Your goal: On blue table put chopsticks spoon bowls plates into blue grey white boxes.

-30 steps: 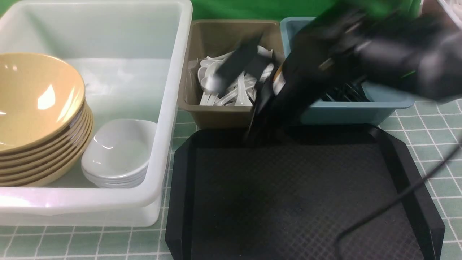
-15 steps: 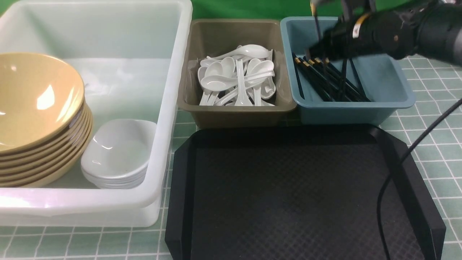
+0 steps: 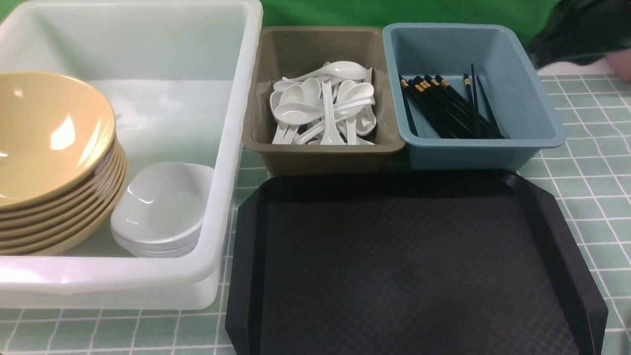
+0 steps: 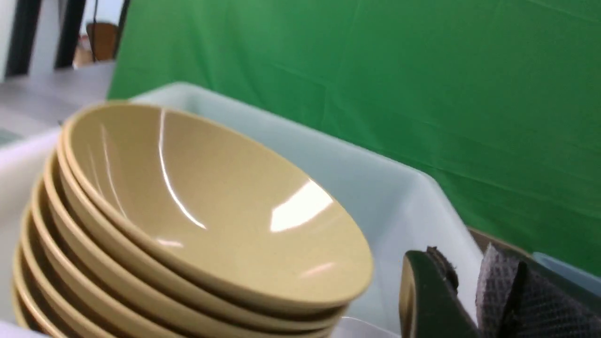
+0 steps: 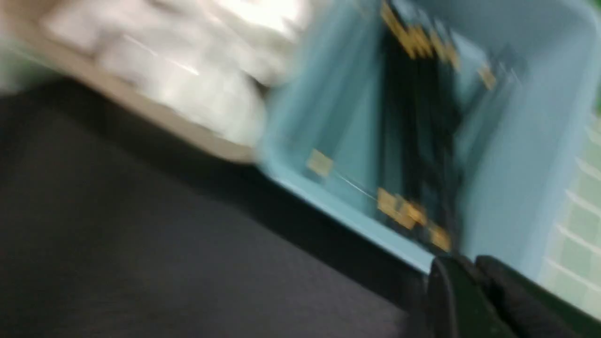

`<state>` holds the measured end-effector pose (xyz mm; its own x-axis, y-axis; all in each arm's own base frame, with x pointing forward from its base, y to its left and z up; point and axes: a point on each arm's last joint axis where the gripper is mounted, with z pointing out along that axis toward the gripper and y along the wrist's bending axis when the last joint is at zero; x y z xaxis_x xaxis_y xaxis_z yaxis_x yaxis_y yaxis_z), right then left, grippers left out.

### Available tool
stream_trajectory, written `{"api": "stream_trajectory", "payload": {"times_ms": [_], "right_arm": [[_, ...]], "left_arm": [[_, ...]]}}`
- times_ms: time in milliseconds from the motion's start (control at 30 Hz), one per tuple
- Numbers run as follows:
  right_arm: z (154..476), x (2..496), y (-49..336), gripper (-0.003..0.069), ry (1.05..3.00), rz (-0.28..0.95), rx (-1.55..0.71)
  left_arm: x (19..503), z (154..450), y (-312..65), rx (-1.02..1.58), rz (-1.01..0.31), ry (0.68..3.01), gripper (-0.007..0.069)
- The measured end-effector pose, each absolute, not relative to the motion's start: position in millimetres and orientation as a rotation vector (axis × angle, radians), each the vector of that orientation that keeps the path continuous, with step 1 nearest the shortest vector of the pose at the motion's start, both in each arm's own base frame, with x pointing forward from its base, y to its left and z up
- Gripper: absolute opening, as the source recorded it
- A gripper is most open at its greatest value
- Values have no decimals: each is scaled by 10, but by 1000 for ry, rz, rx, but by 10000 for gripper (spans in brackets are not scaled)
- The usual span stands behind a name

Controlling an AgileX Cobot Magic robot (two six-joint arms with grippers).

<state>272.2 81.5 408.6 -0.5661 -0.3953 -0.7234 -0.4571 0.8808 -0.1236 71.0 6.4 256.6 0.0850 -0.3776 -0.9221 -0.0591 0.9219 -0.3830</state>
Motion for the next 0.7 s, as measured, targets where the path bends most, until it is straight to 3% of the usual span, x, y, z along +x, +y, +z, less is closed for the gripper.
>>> {"api": "stream_trajectory", "payload": {"times_ms": [67, 233, 467, 700], "right_arm": [[4044, 2211, 740, 35, 2070, 174, -608], [3720, 1572, 519, 35, 1809, 111, -529], [2952, 969, 245, 36, 1462, 23, -344], [2233, 556, 107, 36, 1312, 85, -223]], "left_arm": [[710, 2559, 87, -446, -301, 1443, 130], [699, 2588, 145, -535, -316, 1372, 130], [701, 2582, 137, -542, -335, 1378, 130], [711, 2548, 87, -513, -371, 1431, 130]]}}
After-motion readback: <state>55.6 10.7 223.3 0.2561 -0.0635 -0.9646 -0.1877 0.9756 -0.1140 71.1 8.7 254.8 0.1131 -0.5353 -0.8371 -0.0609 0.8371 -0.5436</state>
